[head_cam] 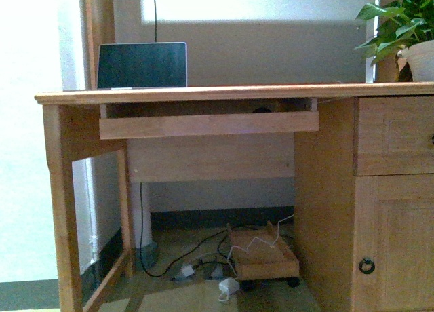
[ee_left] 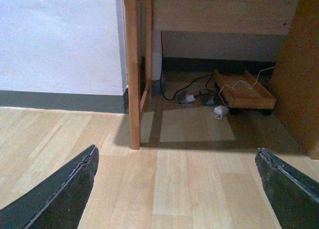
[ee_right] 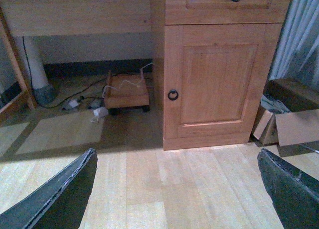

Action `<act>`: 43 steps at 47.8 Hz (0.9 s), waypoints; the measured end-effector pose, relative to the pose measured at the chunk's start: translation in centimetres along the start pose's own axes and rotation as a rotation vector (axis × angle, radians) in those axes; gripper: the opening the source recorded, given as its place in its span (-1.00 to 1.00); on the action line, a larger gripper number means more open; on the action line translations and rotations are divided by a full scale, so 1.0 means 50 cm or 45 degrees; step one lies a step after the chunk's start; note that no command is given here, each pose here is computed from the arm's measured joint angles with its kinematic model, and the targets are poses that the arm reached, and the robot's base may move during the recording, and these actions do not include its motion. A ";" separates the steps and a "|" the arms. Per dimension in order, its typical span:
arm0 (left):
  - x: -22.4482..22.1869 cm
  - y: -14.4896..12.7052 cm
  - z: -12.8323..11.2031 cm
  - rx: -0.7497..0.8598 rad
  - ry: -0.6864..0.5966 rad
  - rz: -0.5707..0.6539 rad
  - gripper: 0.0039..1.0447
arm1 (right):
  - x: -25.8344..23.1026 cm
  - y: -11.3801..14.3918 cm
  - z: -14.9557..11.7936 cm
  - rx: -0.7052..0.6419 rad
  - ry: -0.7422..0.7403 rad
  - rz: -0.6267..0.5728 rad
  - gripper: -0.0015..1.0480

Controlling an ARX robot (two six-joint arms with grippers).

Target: Place mouse

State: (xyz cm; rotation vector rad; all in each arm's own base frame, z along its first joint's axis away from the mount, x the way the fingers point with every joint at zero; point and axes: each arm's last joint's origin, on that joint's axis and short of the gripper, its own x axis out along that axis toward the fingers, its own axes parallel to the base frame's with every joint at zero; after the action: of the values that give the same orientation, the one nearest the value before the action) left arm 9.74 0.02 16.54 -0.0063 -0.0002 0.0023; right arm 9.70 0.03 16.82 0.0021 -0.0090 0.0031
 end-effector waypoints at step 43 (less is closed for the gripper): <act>0.000 0.000 0.000 0.000 0.000 0.000 0.86 | 0.000 0.000 0.000 0.000 0.000 0.000 0.86</act>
State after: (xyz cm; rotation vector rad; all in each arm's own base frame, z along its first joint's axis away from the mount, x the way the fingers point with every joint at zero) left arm 9.74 0.02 16.54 -0.0063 -0.0002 0.0023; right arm 9.70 0.03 16.82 0.0021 -0.0090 0.0031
